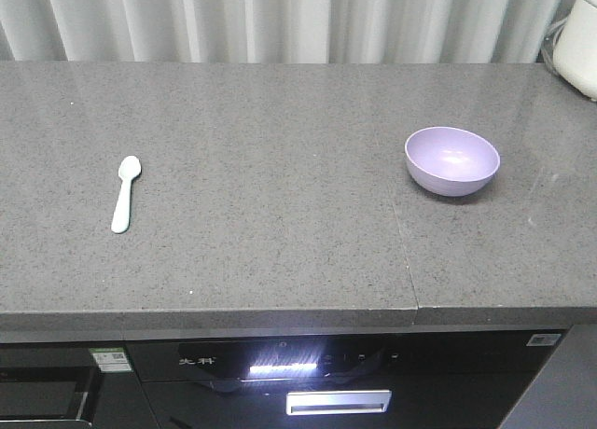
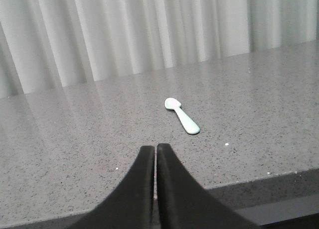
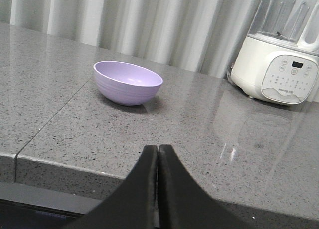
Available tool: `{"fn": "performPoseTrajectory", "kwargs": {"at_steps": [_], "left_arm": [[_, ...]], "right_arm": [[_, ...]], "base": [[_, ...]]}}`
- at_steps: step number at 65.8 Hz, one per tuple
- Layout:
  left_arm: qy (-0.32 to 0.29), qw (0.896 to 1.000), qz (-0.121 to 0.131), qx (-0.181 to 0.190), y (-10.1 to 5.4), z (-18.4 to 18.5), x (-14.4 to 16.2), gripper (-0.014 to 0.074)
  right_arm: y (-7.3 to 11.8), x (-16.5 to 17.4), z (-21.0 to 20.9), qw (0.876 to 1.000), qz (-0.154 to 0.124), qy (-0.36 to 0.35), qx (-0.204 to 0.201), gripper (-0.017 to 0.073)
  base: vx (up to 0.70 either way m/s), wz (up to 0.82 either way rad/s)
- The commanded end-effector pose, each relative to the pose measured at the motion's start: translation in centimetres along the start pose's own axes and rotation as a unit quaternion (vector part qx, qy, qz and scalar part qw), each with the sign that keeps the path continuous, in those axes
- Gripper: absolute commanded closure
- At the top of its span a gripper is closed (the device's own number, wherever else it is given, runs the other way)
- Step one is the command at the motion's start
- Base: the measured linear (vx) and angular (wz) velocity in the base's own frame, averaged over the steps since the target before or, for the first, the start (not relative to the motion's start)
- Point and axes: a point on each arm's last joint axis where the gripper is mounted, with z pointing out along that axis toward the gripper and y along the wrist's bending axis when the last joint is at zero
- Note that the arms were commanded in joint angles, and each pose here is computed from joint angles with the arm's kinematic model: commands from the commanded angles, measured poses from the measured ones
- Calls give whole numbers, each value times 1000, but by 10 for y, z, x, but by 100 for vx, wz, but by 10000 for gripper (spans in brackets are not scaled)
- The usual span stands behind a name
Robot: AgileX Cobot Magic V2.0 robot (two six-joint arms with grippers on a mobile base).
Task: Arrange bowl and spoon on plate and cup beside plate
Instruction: 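Drive the base up to the counter edge facing the spoon and bowl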
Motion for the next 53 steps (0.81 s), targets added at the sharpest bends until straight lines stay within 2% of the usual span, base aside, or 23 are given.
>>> {"fn": "performPoseTrajectory", "kwargs": {"at_steps": [1,53], "left_arm": [[-31,1000,-2,-1,0,0,1,600],[-31,1000,-2,-1,0,0,1,600]], "right_arm": [[-2,-6,-1,999,-5,-35,12,564],[-2,-6,-1,999,-5,-35,12,564]], "base": [[3,-1],[3,-1]]}}
